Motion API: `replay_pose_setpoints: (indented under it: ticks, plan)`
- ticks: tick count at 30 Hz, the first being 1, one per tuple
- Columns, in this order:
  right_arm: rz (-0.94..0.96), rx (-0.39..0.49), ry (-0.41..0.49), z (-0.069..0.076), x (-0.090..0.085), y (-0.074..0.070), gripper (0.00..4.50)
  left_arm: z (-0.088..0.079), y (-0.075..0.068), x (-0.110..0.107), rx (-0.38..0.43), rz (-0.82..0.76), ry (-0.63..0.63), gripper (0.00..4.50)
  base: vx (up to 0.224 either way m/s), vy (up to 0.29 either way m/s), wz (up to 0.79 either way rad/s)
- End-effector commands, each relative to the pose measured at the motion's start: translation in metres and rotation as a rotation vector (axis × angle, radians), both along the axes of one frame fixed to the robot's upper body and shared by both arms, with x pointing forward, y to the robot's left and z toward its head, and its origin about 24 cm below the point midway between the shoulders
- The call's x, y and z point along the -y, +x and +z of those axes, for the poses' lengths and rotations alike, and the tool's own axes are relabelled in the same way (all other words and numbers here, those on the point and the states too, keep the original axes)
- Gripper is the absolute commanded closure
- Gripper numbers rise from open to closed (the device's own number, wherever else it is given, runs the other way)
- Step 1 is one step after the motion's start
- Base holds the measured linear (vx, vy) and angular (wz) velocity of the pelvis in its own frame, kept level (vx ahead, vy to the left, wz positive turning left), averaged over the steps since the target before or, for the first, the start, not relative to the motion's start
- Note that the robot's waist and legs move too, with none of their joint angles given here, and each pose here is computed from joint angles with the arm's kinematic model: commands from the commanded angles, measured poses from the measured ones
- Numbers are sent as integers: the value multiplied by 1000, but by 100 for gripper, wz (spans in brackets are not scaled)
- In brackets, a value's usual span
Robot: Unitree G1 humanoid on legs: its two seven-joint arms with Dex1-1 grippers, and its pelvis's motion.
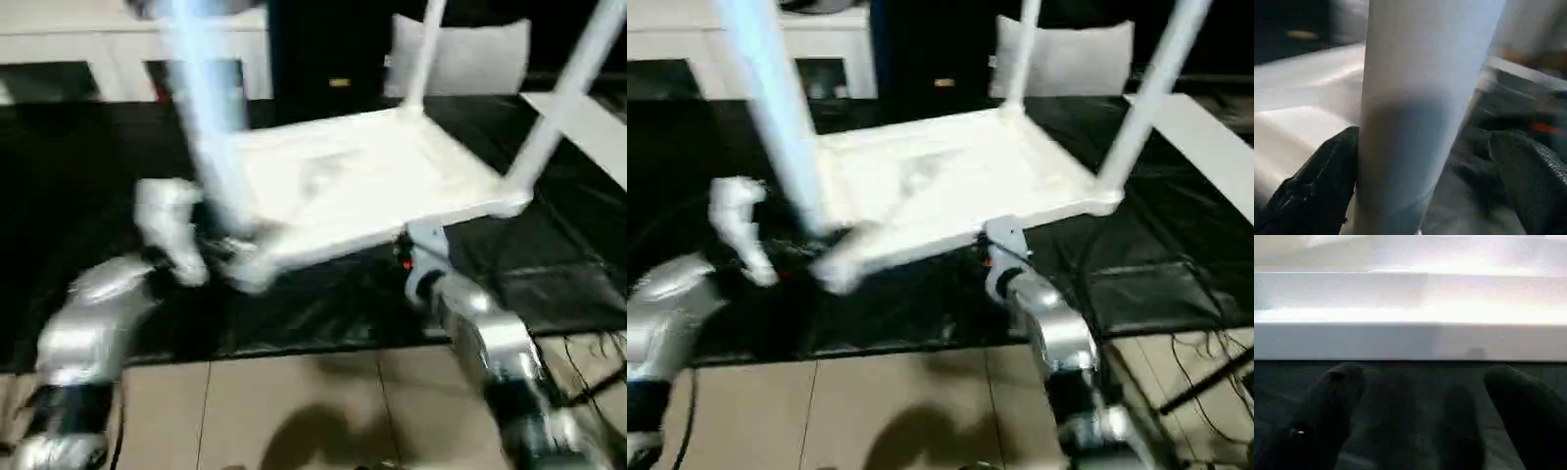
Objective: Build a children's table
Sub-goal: Rotate table base
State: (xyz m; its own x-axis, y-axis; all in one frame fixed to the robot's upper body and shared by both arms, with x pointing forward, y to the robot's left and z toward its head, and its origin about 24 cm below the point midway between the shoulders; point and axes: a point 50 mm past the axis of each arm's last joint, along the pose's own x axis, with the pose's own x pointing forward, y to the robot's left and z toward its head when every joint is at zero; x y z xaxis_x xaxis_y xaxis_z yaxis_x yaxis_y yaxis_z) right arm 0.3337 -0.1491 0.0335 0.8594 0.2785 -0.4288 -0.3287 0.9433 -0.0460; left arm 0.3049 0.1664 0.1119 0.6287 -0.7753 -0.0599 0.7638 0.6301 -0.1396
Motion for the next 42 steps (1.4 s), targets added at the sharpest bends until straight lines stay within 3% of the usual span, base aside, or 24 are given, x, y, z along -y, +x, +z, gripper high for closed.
replay_pose_setpoints:
  ticks: [1, 4, 7, 15, 19, 23, 27, 33, 37, 42]
  plan:
    - [-49, -17, -26, -6, 12, 2, 0, 4, 2, 11, -2, -79, -12, 8, 0, 0, 0]
    - [-56, -36, -48, -8, 16, 10, 0, 6, 11, 27, 11, -126, -3, 8, 0, 0, 0]
    - [-16, -24, -30, -7, 9, 15, 0, 11, 11, 43, 24, -202, -28, 8, 0, 0, 0]
    - [44, 24, 2, 0, -8, 24, 0, 13, -23, 73, -25, -473, -102, 8, 0, 0, 0]
    - [88, 40, 10, 2, -18, 26, 0, 11, -37, 88, -31, -538, -120, 8, 0, 0, 0]
    - [123, 49, 14, 3, -29, 27, 0, 11, -43, 100, -24, -551, -134, 8, 0, 0, 0]
    - [131, 61, 2, 4, -33, 29, 0, 7, -30, 107, 28, -446, -88, 8, 0, 0, 0]
    - [198, 70, 27, 4, -40, 27, 0, 13, -19, 108, 66, -390, -82, 8, 0, 0, 0]
    - [191, 88, 26, 4, -38, 28, 0, 20, -7, 112, 140, -314, -92, 8, 0, 0, 0]
    - [80, 107, 22, 3, -4, 26, 0, 23, 19, 110, 191, -117, -98, 8, 0, 0, 0]
